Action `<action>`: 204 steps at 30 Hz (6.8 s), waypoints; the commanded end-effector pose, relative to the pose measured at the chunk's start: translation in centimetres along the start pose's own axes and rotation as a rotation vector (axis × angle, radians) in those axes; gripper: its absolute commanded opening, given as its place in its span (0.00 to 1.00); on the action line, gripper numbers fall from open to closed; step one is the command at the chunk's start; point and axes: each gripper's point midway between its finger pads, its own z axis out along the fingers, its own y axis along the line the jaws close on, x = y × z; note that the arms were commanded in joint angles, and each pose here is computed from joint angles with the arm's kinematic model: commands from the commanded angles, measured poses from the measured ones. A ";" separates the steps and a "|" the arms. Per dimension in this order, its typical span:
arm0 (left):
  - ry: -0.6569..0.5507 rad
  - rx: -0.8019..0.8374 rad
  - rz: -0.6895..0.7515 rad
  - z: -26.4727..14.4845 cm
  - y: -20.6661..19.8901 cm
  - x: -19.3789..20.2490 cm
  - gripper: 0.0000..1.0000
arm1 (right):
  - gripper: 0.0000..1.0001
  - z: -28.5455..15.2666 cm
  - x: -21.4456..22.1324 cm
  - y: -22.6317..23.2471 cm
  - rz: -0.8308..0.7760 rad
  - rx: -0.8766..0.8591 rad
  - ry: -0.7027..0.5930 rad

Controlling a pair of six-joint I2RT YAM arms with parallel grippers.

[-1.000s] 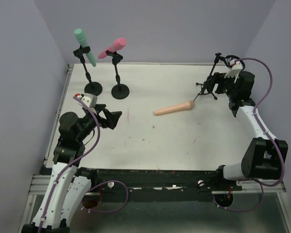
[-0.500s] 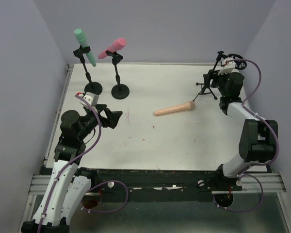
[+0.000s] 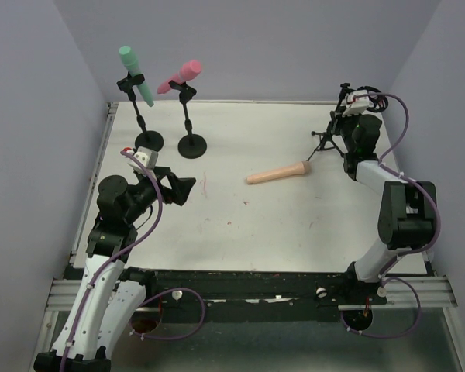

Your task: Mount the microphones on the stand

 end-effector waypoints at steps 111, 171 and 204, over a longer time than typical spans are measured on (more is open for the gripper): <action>0.598 0.213 0.029 9.4 -5.2 8.1 0.98 | 0.88 -26.1 2.5 12.6 -0.008 -1.016 0.461; 0.301 0.248 0.319 3.2 -7.2 4.8 0.98 | 1.00 -12.2 12.2 8.5 -0.471 -1.376 0.161; 0.123 0.147 0.408 0.0 -4.9 4.1 0.98 | 0.81 -7.4 18.6 12.2 -0.586 -1.289 0.428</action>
